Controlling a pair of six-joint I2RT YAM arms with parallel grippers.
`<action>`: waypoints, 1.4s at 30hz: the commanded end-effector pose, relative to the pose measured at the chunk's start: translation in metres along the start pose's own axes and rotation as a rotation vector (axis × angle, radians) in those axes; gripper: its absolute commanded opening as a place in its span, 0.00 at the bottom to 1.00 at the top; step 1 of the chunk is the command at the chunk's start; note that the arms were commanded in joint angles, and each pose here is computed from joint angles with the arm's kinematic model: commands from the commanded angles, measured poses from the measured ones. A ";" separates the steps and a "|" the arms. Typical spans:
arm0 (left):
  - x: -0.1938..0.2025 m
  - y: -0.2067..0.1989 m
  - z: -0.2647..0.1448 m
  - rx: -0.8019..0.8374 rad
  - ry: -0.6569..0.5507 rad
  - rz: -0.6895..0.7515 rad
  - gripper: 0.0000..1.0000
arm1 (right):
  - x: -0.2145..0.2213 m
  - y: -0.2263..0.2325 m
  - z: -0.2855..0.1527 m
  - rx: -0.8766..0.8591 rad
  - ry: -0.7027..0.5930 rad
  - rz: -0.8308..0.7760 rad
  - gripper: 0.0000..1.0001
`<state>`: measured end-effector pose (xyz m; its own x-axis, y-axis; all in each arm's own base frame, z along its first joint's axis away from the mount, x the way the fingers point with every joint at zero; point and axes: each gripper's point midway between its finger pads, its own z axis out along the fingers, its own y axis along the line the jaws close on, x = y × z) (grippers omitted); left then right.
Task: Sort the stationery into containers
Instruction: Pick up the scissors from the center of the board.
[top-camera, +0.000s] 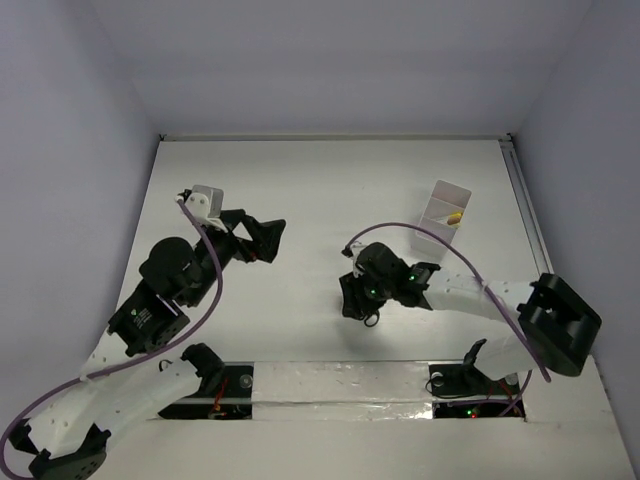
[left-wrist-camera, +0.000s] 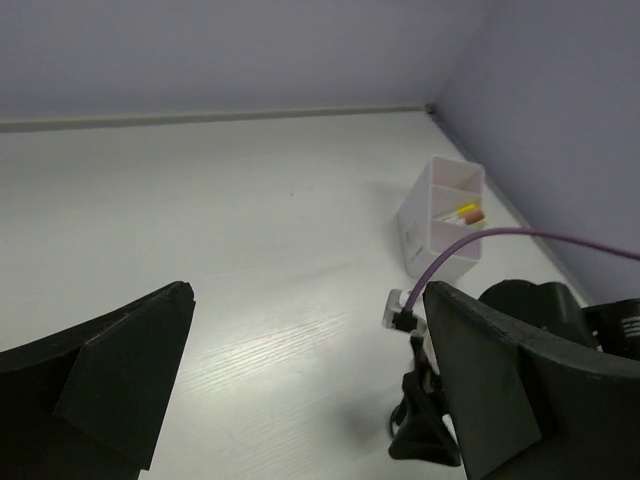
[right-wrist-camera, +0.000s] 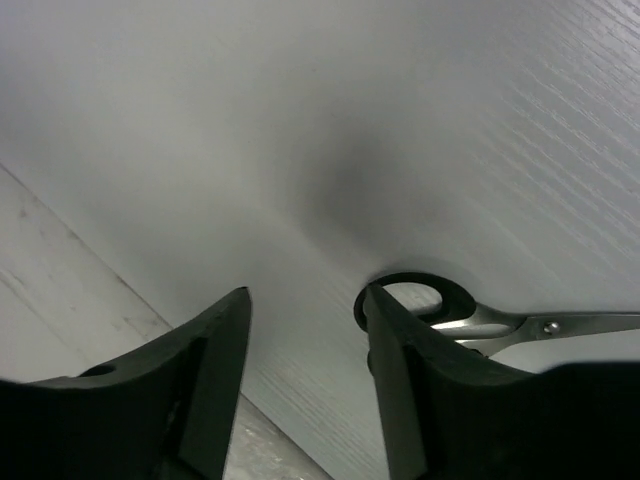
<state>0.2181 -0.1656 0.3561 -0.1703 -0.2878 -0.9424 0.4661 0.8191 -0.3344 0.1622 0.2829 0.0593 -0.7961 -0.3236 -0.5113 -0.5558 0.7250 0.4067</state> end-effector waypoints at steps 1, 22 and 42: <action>0.021 0.029 -0.008 -0.113 0.094 0.148 0.99 | -0.008 -0.013 0.005 0.115 0.021 -0.031 0.52; 0.050 0.031 0.003 -0.061 0.083 0.179 0.99 | 0.028 -0.014 0.021 0.327 0.189 -0.094 0.36; 0.055 0.029 0.006 -0.043 0.096 0.183 0.99 | 0.010 -0.014 0.008 0.372 0.093 -0.127 0.35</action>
<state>0.2248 -0.1570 0.2861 -0.2051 -0.0661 -0.9765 0.4467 0.8814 -0.1535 0.1603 0.2739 0.0450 -0.7649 -0.4568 -0.4541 -0.5396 0.8395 0.0644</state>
